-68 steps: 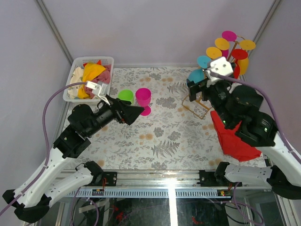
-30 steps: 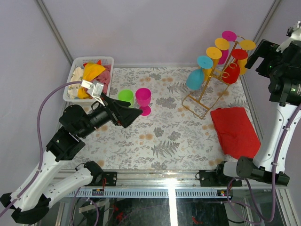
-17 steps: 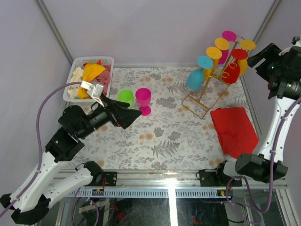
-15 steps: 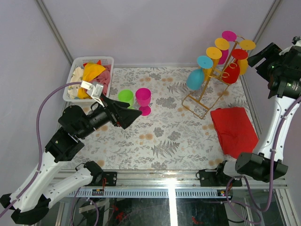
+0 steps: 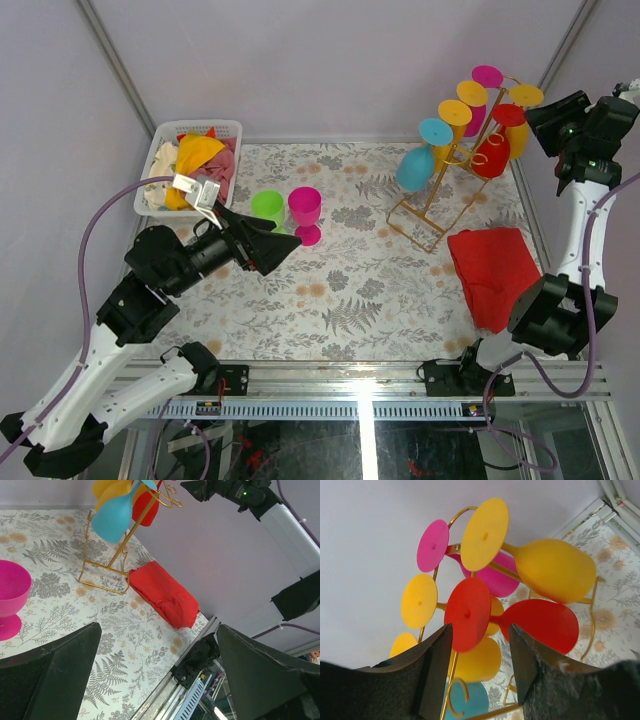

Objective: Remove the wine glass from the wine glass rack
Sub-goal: Pick up the wine glass from the wine rack.

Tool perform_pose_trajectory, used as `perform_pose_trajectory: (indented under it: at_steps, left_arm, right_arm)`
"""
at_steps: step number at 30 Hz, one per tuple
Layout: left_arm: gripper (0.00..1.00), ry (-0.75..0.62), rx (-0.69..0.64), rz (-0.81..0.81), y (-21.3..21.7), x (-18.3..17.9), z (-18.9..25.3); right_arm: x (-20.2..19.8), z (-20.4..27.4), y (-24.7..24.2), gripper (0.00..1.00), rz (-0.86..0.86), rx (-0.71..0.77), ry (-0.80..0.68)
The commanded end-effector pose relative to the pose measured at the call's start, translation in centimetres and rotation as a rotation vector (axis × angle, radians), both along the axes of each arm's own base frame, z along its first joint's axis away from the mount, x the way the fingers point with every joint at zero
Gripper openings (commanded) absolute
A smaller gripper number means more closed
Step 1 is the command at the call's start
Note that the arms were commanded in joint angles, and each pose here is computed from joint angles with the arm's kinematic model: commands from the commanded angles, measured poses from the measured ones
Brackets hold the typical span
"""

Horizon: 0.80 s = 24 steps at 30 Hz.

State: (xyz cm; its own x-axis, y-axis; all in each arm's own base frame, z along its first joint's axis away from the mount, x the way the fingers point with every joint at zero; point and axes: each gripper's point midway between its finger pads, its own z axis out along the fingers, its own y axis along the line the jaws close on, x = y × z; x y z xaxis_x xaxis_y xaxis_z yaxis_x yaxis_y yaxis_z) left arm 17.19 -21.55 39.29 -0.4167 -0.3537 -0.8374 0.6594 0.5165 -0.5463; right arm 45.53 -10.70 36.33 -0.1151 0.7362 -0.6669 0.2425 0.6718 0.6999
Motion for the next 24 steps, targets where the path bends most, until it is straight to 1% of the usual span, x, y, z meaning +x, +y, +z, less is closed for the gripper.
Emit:
perform_pose_trajectory:
  at_steps: [1,8,18,21,24]
  left_arm:
    - [1.00,-0.038,-0.040,0.001,0.3,-0.3,1.3]
    - [1.00,-0.037,-0.041,0.007,0.4,-0.2,1.3]
    - [1.00,-0.039,-0.057,0.023,0.8,-0.4,1.7]
    - [1.00,-0.031,-0.041,0.026,1.0,-0.5,1.3]
    - [1.00,-0.031,-0.035,0.032,1.2,-0.5,1.2]
  right_arm:
    - [1.8,4.0,0.5,0.55,0.049,0.014,-0.128]
    - [2.2,3.1,0.7,0.53,0.075,0.024,-0.110]
    - [2.0,1.9,1.1,0.51,0.110,-0.002,-0.080]
    - [1.0,1.6,1.9,0.53,0.162,-0.055,-0.082]
    - [0.6,1.3,1.7,0.54,0.157,-0.107,-0.086]
